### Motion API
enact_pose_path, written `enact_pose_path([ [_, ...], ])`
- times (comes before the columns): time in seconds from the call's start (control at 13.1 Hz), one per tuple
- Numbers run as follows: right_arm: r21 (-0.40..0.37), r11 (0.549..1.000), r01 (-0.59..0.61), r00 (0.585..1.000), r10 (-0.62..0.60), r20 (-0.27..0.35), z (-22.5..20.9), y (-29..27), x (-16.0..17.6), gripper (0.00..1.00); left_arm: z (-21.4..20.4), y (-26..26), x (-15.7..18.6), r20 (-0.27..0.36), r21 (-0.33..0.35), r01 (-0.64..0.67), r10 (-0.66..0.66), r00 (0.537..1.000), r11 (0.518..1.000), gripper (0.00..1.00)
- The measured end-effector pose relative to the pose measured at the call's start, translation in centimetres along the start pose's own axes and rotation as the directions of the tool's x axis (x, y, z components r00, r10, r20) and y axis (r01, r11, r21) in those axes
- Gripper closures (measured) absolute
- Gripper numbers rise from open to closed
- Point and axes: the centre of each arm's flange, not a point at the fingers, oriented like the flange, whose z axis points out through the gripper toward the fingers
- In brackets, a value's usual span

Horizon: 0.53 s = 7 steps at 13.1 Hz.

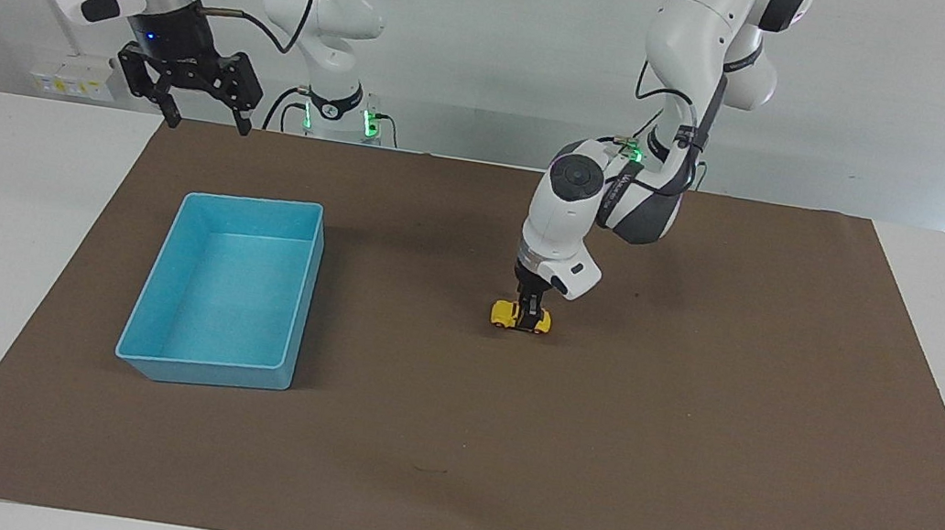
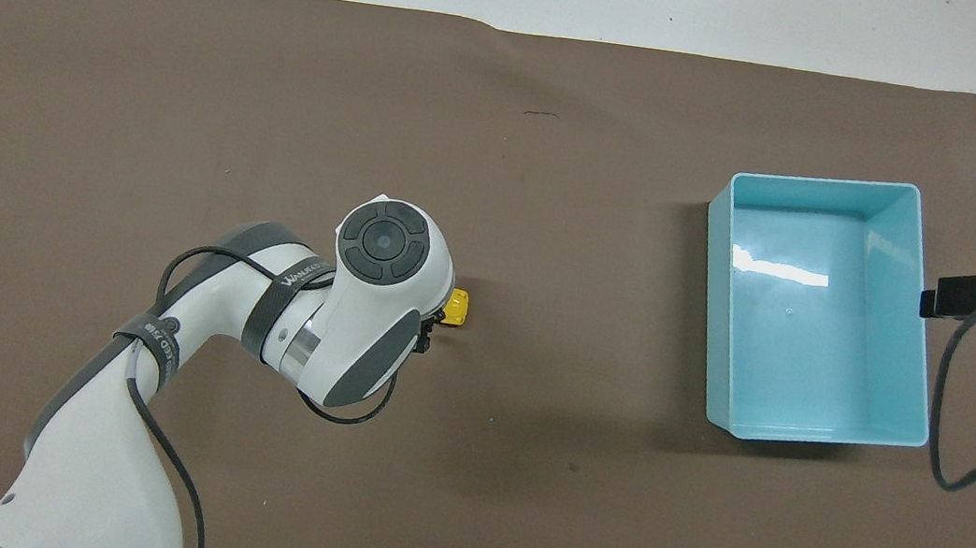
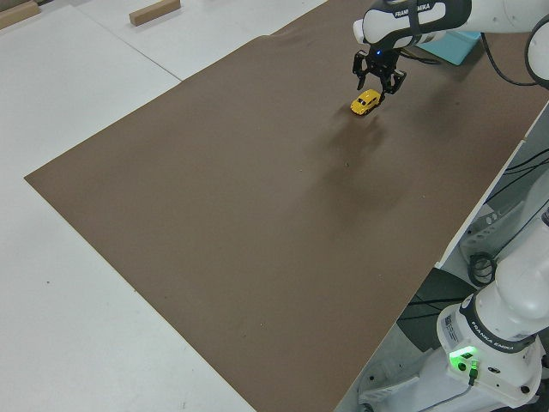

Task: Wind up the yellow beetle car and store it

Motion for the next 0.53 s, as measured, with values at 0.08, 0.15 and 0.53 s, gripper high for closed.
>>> enact_pose_path([
  [0.08, 0.0, 1.0, 0.0, 1.0, 0.0, 0.0, 0.0, 0.02, 0.0, 0.0, 0.26, -0.08, 0.05, 0.0, -0.001, 0.0, 0.0, 1.0, 1.0, 0.48],
  [0.15, 0.0, 1.0, -0.001, 1.0, 0.001, 0.0, 0.0, 0.05, 0.0, 0.0, 0.22, -0.05, 0.01, 0.005, -0.008, 0.0, 0.0, 1.0, 1.0, 0.6],
  [0.53, 0.0, 1.0, -0.002, 1.0, 0.002, 0.0, -0.01, 0.09, 0.0, 0.0, 0.23, -0.01, 0.1, 0.004, -0.009, 0.006, -0.006, 1.0, 1.0, 0.61],
])
